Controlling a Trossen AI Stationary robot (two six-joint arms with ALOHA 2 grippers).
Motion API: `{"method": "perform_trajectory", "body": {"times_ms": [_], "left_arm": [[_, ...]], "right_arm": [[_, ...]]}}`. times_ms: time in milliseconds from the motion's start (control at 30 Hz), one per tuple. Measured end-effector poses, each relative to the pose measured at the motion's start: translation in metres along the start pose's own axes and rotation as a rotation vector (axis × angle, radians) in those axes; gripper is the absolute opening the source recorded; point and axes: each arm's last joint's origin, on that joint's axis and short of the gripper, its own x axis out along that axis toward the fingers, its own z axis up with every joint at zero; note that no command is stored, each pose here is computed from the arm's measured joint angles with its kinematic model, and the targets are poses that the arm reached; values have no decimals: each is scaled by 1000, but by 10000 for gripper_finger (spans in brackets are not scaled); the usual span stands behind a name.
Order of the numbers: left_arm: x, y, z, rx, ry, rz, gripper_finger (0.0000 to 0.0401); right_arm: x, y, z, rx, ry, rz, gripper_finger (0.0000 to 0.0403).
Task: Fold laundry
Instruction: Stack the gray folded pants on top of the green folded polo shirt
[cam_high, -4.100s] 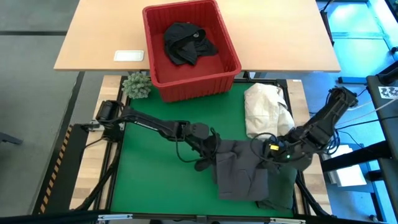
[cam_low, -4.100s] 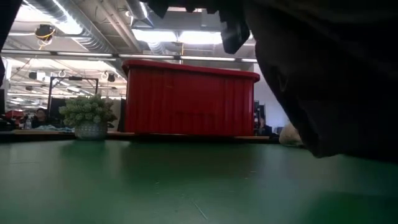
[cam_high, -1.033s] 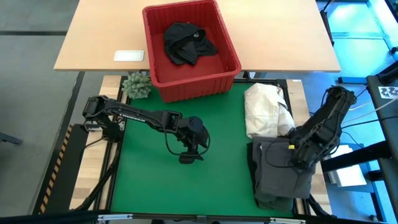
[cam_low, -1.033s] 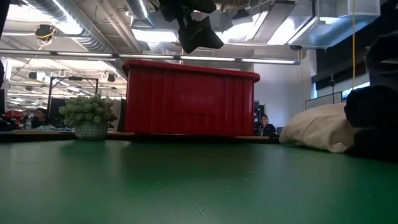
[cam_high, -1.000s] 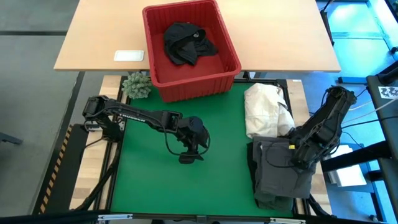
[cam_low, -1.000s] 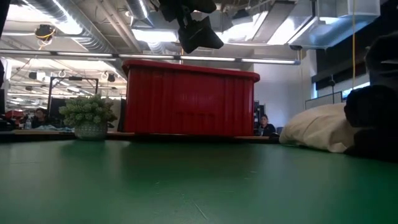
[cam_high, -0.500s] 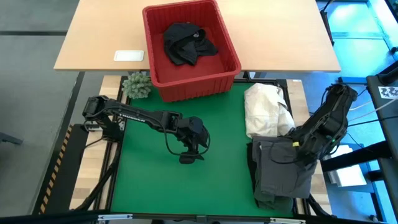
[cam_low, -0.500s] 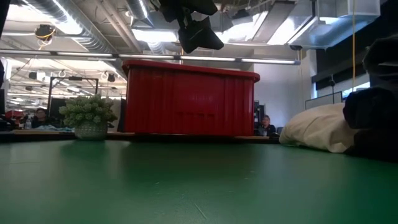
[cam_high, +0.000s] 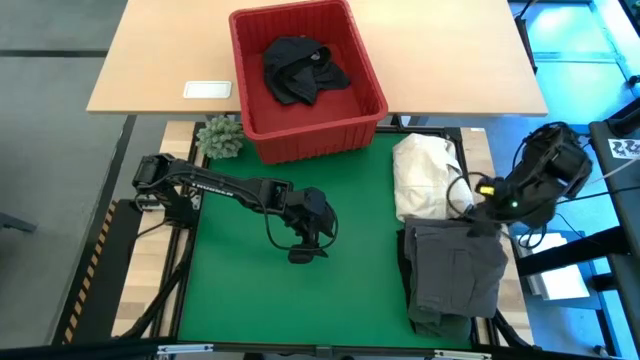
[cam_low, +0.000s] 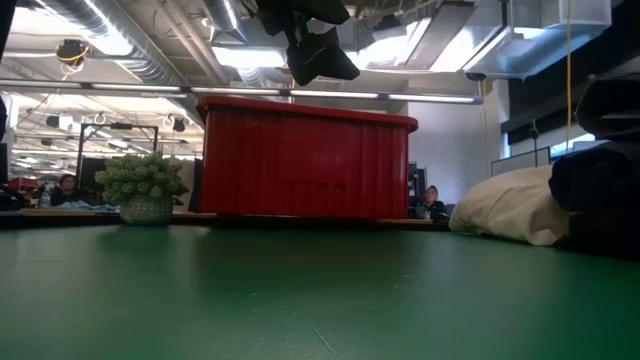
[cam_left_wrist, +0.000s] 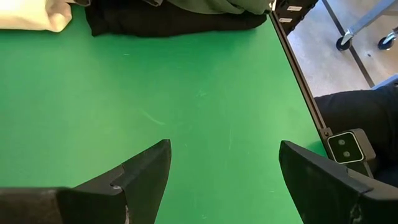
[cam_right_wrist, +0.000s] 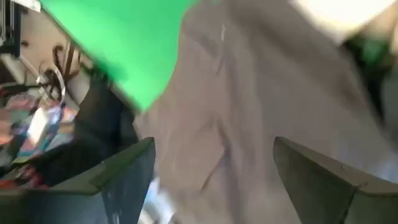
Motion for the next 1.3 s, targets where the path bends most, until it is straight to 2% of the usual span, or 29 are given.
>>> {"method": "perform_trajectory", "body": {"times_ms": [67, 133, 233, 333, 500, 567, 633, 733, 900, 1033, 1300], "left_arm": [[0, 0, 0, 0, 0, 2, 290], [0, 0, 0, 0, -1, 7, 290], [0, 0, 0, 0, -1, 10, 290], [0, 0, 0, 1, -1, 11, 290], [0, 1, 0, 8, -6, 50, 290], [0, 2, 0, 5, -6, 52, 290], [0, 2, 0, 0, -6, 53, 290], [1, 0, 0, -4, -5, 49, 290], [2, -4, -1, 3, -4, 56, 290], [2, -5, -1, 5, -5, 67, 290], [2, -5, -1, 15, -4, 55, 290]], "right_arm": [[10, -1, 0, -64, -25, -27, 324], [26, -2, -4, -120, 13, -82, 312], [60, -1, -11, -168, 108, -116, 272], [99, -4, -17, -183, 155, -125, 209], [157, -10, -23, -181, 168, -55, 80], [172, -15, -25, -173, 174, -73, 34], [183, -22, -25, -141, 186, -139, 14], [191, -33, -25, -68, 206, -262, 34], [194, -34, -25, -76, 203, -288, 84], [189, -27, -27, -135, 247, -226, 94], [131, 10, -26, -157, 216, -11, 96]]}}
